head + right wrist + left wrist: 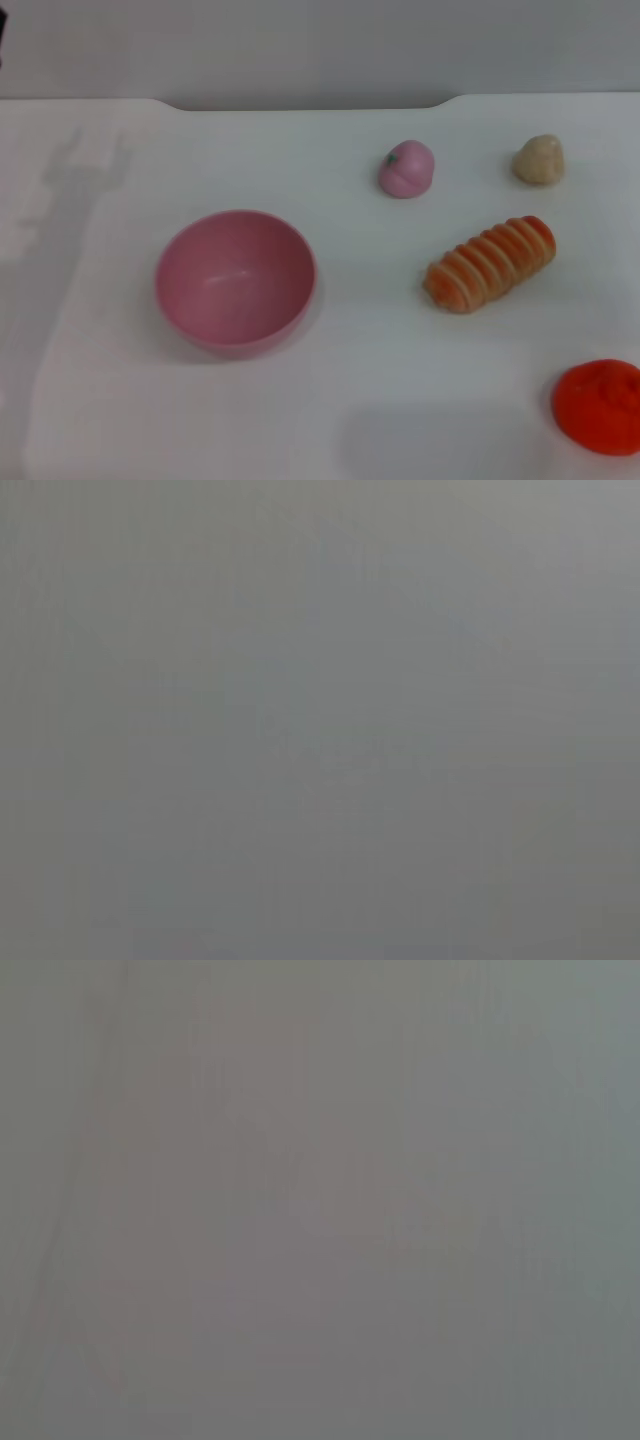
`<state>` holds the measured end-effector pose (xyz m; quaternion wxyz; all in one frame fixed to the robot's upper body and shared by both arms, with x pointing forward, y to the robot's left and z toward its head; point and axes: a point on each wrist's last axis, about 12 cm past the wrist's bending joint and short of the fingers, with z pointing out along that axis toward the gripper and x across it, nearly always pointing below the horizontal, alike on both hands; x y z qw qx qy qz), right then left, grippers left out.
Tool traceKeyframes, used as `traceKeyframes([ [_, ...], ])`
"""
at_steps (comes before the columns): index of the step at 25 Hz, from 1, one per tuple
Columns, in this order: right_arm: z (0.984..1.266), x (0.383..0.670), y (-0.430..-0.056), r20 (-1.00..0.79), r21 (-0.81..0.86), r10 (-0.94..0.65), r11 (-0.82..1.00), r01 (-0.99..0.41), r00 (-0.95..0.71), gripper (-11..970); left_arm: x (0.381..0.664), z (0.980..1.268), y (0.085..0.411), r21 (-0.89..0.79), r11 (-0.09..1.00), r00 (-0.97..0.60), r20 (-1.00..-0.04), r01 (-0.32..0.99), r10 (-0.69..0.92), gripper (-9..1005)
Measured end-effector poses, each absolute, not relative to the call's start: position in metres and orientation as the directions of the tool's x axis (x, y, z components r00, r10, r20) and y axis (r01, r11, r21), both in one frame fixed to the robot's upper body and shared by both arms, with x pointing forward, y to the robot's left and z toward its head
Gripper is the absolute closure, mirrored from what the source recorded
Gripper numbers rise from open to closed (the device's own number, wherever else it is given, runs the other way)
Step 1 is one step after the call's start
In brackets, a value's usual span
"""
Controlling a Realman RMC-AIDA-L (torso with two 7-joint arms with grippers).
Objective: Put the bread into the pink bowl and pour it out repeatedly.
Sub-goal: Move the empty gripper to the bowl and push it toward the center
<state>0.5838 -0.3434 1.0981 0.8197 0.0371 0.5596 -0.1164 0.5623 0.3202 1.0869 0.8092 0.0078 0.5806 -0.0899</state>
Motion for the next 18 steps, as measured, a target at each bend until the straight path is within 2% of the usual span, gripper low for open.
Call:
traceKeyframes([
  [5,1.098,0.584,-0.343,-0.928,-0.071,-0.149,0.971,0.229,0.342,413,0.588,1.101,0.309,-0.102,0.973,0.204,-0.968,0.205,-0.144,402],
  [9,1.096,0.583,-0.343,-0.930,-0.073,-0.149,0.970,0.231,0.335,413,0.608,1.123,0.304,-0.101,0.960,0.117,-0.984,0.263,-0.135,421],
  [18,1.089,0.577,-0.346,-0.938,-0.075,-0.150,0.968,0.240,0.312,413,0.622,1.176,0.295,-0.139,0.943,-0.062,-0.990,0.301,-0.126,453],
])
